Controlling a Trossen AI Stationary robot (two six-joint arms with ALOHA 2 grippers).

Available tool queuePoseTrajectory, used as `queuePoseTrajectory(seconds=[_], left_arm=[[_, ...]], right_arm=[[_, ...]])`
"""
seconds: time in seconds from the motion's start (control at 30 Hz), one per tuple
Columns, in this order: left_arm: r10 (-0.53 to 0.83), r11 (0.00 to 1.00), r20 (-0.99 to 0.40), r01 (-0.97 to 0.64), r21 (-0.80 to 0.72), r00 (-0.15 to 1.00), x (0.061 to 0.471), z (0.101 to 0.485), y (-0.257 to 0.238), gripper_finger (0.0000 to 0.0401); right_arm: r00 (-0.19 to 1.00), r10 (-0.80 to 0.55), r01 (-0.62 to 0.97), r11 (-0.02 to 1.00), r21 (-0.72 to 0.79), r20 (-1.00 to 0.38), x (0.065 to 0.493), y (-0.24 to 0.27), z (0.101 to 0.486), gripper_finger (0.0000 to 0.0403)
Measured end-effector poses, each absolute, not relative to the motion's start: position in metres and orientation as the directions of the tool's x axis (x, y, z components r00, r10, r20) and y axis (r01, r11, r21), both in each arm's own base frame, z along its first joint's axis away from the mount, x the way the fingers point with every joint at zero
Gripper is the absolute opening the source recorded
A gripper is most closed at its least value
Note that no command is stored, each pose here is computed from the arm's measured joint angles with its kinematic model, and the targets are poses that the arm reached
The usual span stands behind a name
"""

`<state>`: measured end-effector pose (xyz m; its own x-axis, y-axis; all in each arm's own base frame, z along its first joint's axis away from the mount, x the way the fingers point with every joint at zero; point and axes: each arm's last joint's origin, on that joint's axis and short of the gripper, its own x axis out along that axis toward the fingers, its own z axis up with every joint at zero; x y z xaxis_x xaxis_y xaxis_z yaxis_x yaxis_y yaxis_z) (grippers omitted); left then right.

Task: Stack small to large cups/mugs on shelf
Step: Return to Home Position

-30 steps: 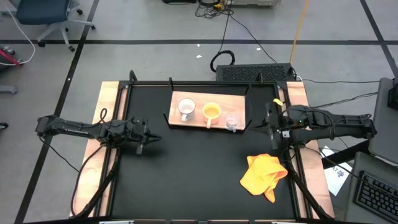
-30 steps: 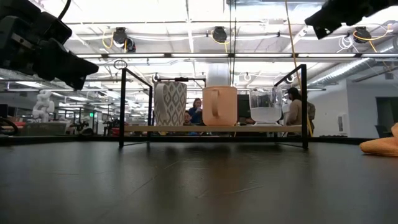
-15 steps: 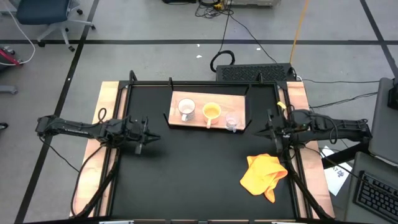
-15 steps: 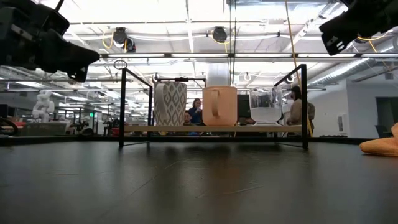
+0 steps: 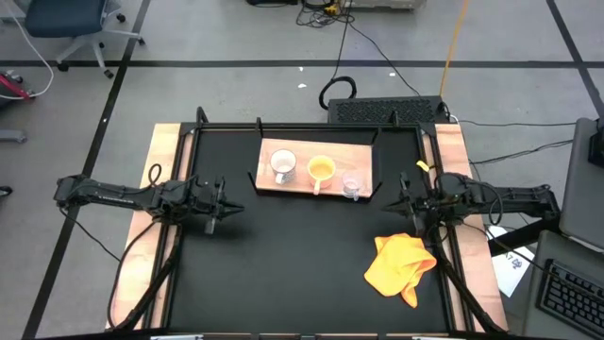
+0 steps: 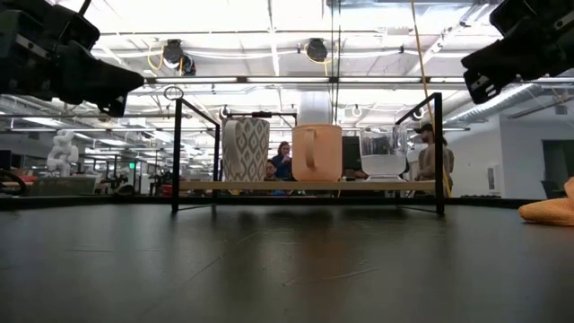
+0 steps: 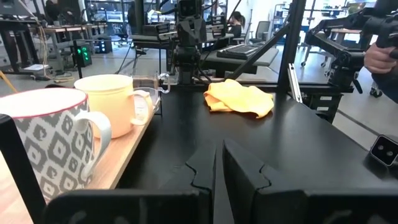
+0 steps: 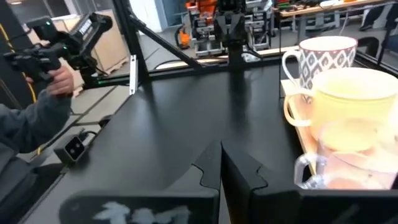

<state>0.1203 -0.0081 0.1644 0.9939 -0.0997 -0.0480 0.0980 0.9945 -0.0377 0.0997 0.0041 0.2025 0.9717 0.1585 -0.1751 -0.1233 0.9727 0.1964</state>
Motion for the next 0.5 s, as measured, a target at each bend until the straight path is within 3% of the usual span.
queuePoseTrajectory(seconds=[0.5], left_arm=[[-0.100, 0.995, -0.091, 0.097, -0.035, 0.991, 0.120, 0.160, -0.008, 0.0033]], right_arm=[[0.963, 0.230, -0.209, 0.966, 0.152, -0.142, 0.100, 0.006, 0.191, 0.0000]])
